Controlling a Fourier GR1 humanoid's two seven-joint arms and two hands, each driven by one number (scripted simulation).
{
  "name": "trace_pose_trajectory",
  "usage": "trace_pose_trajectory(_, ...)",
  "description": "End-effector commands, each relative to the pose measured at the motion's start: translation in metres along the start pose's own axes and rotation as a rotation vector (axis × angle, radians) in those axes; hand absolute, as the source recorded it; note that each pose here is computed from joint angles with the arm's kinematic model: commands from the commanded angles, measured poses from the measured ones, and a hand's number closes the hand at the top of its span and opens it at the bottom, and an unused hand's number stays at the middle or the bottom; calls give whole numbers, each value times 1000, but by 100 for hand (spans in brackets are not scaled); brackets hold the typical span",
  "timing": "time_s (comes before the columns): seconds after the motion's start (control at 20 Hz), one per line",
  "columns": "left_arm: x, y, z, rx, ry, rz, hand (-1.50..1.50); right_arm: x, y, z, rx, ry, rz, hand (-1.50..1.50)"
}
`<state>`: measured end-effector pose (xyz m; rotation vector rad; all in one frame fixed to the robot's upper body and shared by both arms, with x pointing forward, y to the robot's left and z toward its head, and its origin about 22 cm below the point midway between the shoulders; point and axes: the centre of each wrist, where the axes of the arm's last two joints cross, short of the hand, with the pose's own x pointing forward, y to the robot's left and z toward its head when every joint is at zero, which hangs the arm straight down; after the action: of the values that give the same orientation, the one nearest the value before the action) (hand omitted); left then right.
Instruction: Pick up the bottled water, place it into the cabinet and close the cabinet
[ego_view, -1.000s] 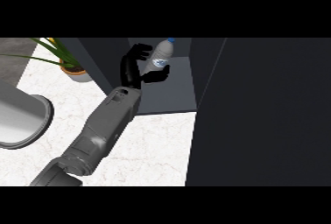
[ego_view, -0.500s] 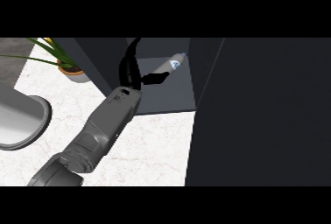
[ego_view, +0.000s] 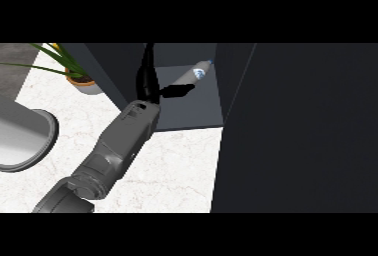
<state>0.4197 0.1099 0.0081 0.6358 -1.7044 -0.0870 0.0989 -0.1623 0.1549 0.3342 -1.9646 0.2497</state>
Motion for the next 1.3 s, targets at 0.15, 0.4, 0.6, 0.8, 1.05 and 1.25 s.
trace_pose_trajectory(0.15,14,9,-15,-72,-109,282,150,16,5,9,-18,-28,-19,-150)
trace_pose_trajectory(0.4,0,7,-1,-124,-150,425,150,27,-6,10,3,-13,-6,-150)
trace_pose_trajectory(0.6,0,6,2,-197,-158,523,150,12,1,7,-25,-14,-23,-150)
trace_pose_trajectory(0.8,-7,6,16,-278,-149,615,150,10,-1,10,-26,-7,14,-150)
trace_pose_trajectory(1.05,-2,5,35,-427,-106,722,150,28,-12,9,-50,-18,50,-150)
trace_pose_trajectory(1.25,8,15,52,-390,-121,788,150,13,-6,13,-73,-7,61,-150)
